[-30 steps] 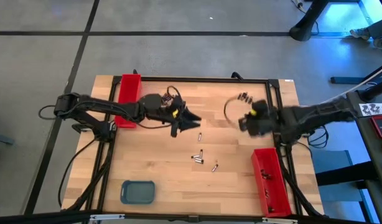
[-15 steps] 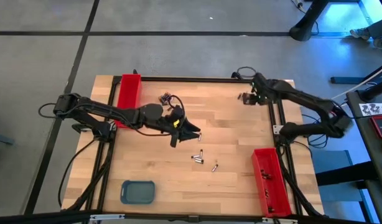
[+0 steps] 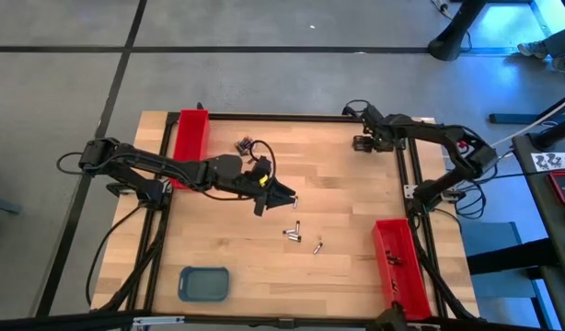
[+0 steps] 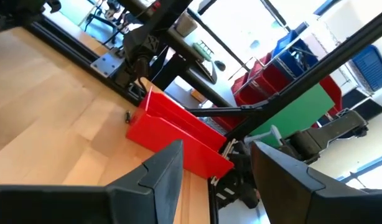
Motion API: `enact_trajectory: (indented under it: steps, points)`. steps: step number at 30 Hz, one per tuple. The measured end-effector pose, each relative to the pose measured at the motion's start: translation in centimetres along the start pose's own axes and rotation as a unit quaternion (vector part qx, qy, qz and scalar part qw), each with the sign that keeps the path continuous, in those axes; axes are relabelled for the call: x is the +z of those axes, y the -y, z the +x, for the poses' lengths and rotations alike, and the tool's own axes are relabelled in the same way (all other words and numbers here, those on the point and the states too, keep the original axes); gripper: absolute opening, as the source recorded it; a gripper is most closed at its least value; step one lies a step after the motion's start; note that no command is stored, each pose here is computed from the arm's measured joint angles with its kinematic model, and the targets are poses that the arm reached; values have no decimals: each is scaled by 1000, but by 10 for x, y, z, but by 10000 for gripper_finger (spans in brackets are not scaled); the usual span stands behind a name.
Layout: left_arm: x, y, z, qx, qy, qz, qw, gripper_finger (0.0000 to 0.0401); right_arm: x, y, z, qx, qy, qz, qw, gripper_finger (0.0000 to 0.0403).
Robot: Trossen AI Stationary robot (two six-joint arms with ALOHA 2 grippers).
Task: Sort batteries
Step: Put the large black battery into the blue bin
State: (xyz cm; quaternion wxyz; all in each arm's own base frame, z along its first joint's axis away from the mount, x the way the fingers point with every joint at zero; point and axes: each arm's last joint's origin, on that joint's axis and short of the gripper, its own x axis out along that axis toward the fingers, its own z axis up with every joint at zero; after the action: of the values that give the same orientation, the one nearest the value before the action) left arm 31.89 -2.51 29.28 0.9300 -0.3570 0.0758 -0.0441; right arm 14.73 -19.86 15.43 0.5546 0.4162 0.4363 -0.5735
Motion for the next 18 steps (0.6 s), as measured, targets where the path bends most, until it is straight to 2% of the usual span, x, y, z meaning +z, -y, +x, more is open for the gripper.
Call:
enact_trajectory:
  steps: [8,14,18]
  points:
    - [0,0,0,0,0,0,1000,176,1,-3,2,-1,8,2,1000,186]
    - [1,-1,0,1,1,6,1000,176,1,-6,2,42,-13,-25,999,186]
    - [1,-1,0,1,1,12,1000,176,3,-7,-1,46,-17,-22,999,186]
